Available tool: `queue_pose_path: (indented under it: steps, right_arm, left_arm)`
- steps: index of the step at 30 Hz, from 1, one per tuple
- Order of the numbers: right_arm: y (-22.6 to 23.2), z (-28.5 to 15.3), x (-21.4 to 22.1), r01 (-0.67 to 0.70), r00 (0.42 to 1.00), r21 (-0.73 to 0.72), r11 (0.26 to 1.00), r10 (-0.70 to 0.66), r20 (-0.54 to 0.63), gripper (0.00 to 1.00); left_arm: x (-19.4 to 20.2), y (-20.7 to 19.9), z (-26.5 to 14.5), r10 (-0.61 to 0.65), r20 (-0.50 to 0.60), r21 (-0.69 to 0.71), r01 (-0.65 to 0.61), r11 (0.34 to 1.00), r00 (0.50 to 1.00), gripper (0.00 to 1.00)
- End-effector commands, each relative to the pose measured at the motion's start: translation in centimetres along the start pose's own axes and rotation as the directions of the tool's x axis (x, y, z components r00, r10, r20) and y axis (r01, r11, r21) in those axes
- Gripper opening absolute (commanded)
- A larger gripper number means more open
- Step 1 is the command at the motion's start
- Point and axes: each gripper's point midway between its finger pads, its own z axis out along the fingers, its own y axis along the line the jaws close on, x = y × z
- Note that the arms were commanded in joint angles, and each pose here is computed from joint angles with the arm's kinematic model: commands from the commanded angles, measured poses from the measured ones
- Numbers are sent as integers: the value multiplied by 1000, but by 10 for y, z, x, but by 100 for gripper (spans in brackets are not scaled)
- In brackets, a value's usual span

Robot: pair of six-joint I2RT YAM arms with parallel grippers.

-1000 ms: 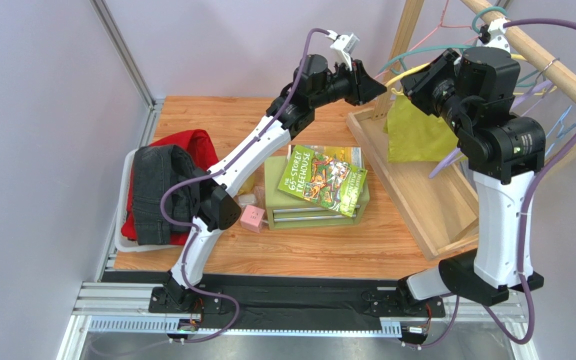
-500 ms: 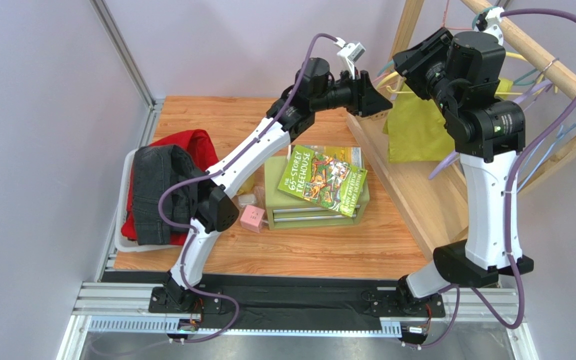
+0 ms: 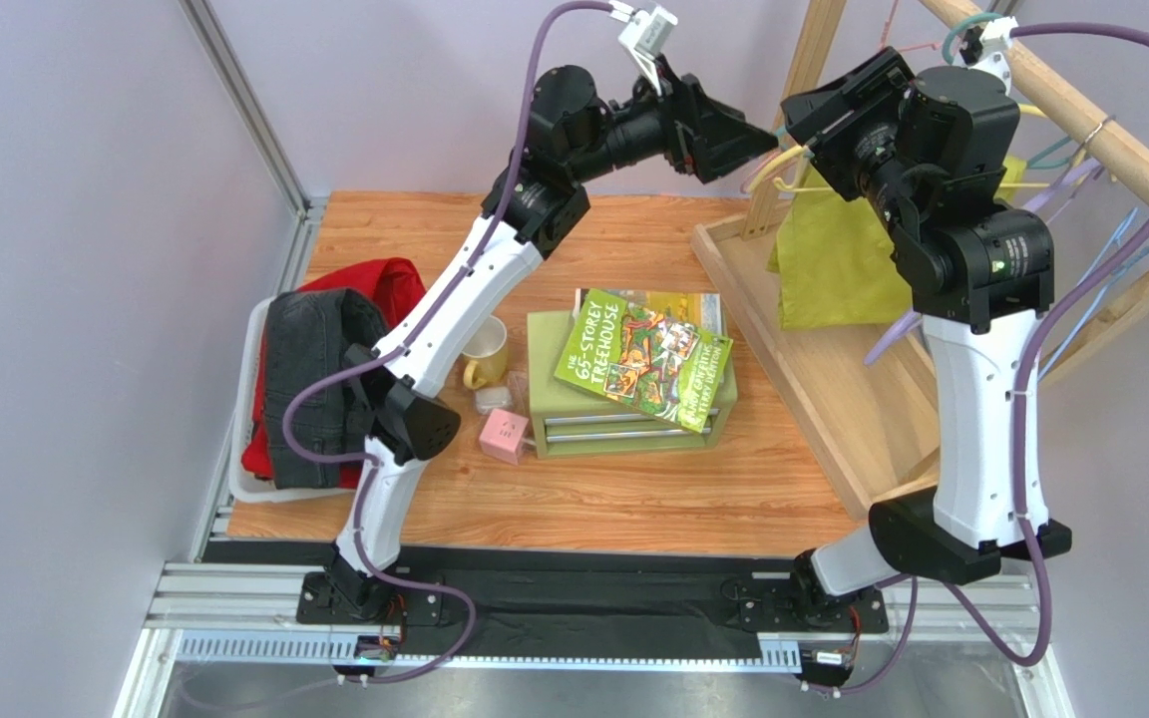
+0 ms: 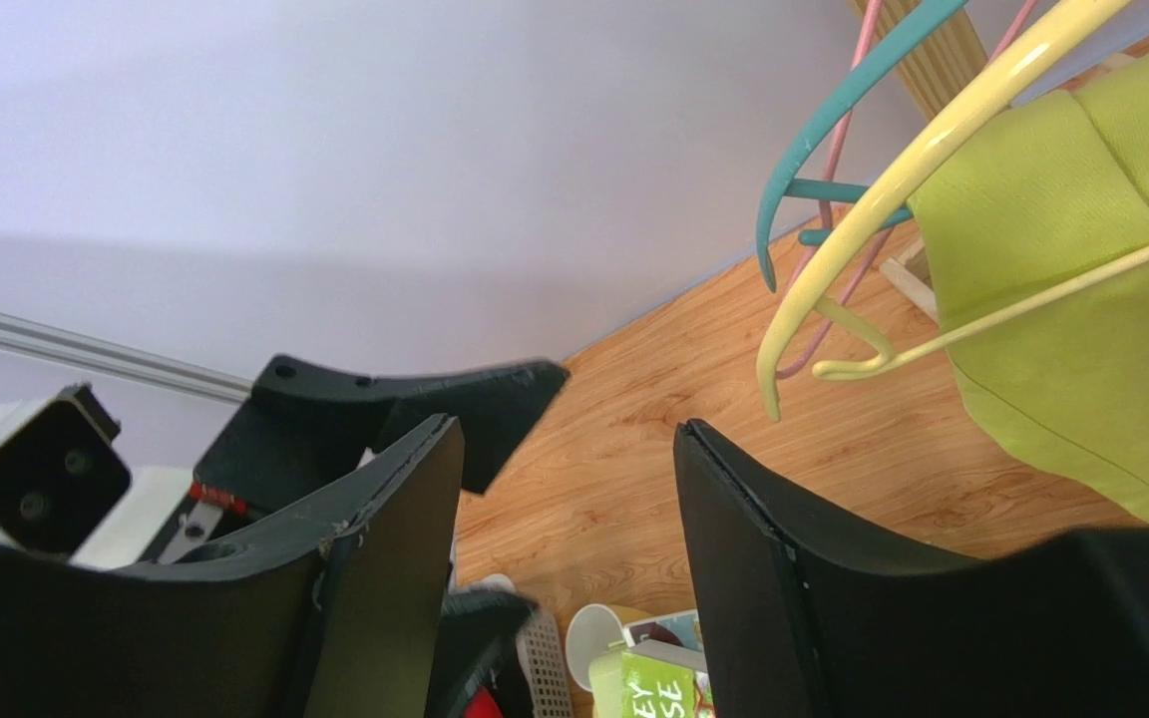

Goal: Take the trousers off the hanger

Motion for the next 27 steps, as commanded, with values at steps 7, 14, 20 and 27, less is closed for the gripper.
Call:
queue_pose_path:
  steps: [7,14,20,27]
  right_arm:
    - [22,-22,-26,-9,997,-102,995,16,77,60]
    - [10,-11,-26,-47,994,-33,998,50,99,57]
    - [4,3,-26,-89,989,13,996,87,116,54]
    - [4,9,-21,-106,990,18,994,104,98,52]
  left_arm:
    - [33,44,31,-173,44,12,172,985,984,98]
    - [61,22,40,-186,-36,57,188,981,982,88]
    - [58,-2,32,-156,-69,77,161,984,985,74]
    - [66,-12,13,-136,-150,21,141,990,979,74]
